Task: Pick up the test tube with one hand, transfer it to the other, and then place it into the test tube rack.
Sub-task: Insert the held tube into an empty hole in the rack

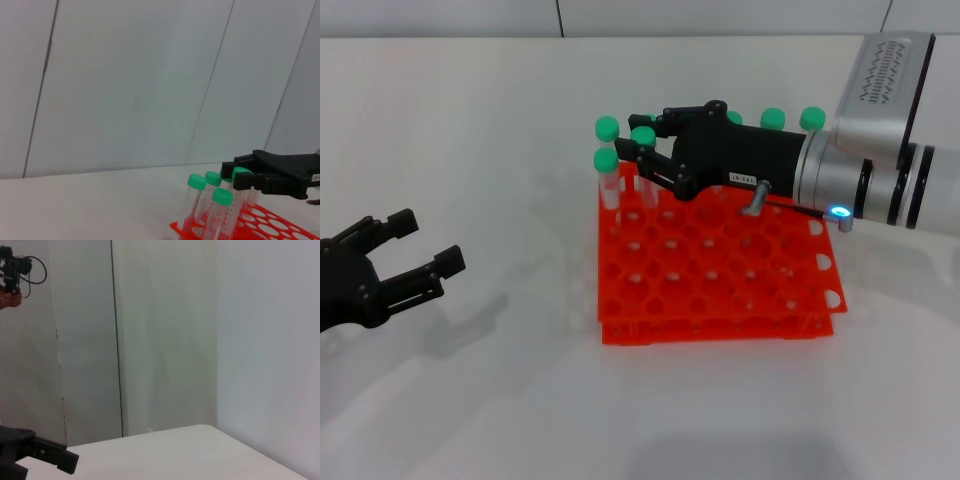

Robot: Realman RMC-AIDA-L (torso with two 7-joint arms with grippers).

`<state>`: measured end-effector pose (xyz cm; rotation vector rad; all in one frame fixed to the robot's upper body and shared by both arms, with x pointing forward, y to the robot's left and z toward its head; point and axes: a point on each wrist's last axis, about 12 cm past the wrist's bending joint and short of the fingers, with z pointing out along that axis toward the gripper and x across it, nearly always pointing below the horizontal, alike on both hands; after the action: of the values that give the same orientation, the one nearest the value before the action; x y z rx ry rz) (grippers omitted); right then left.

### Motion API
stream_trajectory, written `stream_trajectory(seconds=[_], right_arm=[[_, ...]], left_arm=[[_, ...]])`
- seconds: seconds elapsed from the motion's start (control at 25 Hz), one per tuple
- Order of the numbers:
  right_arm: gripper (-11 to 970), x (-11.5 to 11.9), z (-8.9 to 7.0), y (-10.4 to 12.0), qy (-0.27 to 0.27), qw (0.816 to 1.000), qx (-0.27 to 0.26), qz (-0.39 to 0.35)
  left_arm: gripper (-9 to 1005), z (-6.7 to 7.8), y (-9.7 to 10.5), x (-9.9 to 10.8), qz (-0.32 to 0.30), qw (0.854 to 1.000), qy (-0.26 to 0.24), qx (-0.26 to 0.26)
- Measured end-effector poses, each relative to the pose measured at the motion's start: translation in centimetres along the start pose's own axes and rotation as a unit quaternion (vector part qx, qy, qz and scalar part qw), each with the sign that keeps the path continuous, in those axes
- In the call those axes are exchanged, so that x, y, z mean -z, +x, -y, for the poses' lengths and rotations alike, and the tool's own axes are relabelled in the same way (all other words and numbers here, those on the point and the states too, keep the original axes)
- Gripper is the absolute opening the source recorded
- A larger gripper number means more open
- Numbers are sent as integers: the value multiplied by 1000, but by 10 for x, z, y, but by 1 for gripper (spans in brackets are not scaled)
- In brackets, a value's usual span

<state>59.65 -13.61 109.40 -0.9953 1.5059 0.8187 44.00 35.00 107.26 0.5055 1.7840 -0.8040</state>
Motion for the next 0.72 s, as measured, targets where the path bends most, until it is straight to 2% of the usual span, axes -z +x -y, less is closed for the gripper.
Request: stream_trajectory(seconds=[0.6,0.72], right_arm=[[390,-1,0,-1,-1,1000,-9,1],[450,-1,-2,-4,-6,1000,-12,8]], left_arm=[[893,1,1,1,0,1000,2,1],[893,1,1,2,0,1000,1,-1]])
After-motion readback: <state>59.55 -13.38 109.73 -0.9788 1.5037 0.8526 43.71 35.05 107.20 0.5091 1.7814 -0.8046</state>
